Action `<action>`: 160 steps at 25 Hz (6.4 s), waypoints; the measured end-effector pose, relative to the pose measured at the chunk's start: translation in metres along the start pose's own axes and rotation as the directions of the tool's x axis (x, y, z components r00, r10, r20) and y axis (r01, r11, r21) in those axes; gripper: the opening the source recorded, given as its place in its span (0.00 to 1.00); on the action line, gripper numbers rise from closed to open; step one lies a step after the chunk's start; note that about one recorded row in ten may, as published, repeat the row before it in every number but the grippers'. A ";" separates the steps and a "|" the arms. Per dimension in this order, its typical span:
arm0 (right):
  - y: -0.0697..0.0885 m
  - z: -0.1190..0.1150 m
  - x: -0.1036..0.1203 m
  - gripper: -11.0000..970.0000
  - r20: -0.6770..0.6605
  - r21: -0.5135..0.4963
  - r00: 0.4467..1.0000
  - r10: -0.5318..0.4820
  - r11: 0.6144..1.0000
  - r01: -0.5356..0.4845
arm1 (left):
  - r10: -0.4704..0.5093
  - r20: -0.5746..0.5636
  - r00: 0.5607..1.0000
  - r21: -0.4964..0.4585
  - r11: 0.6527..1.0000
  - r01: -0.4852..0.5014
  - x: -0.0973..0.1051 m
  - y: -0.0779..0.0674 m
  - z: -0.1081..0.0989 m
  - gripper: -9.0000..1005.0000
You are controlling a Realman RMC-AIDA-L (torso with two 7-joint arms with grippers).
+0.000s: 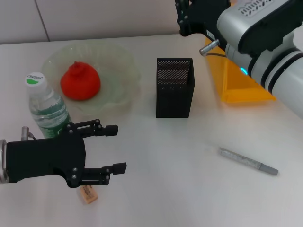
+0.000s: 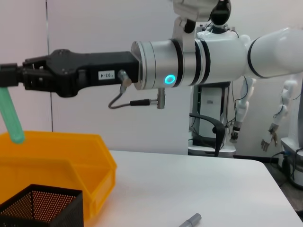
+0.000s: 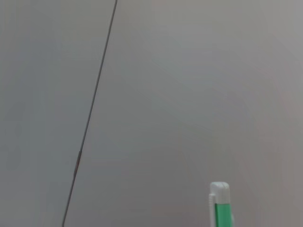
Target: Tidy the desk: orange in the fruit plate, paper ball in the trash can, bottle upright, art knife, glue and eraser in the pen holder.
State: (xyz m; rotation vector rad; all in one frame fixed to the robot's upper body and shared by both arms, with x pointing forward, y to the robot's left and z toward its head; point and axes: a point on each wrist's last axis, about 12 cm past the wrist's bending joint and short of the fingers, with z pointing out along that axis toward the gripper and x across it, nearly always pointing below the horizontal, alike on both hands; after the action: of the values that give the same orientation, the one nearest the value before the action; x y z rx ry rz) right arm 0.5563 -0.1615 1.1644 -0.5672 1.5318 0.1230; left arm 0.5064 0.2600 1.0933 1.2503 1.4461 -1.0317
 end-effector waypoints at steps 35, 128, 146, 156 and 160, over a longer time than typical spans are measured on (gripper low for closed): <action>0.000 -0.004 0.019 0.10 0.097 0.035 0.967 0.235 0.970 -0.240 | 0.003 0.013 1.000 -0.005 1.000 -0.003 0.002 -0.001 0.000 0.76; -0.030 -0.021 -0.017 0.62 -0.110 -0.374 0.886 0.450 0.808 -0.456 | 0.014 0.036 0.999 0.007 1.000 -0.014 0.003 -0.002 0.005 0.75; -0.059 -0.102 0.059 0.62 0.100 -0.564 0.928 0.358 0.789 -0.244 | 0.005 0.048 0.999 -0.007 1.000 -0.005 0.000 0.002 0.007 0.75; -0.054 -0.107 0.073 0.62 0.025 -0.572 0.953 0.303 0.786 -0.234 | -0.073 0.039 0.997 -0.087 0.993 0.076 -0.003 0.013 0.002 0.75; -0.053 -0.107 0.077 0.62 0.016 -0.569 0.955 0.297 0.788 -0.235 | -0.083 -0.026 0.996 -0.084 0.993 0.081 -0.009 0.013 -0.005 0.75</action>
State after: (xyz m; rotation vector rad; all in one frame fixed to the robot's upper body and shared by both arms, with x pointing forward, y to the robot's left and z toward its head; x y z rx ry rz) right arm 0.4864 -0.2730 1.1108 -0.7894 1.4587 0.8395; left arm 0.5187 0.2648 1.1030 1.1595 1.5584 -1.0006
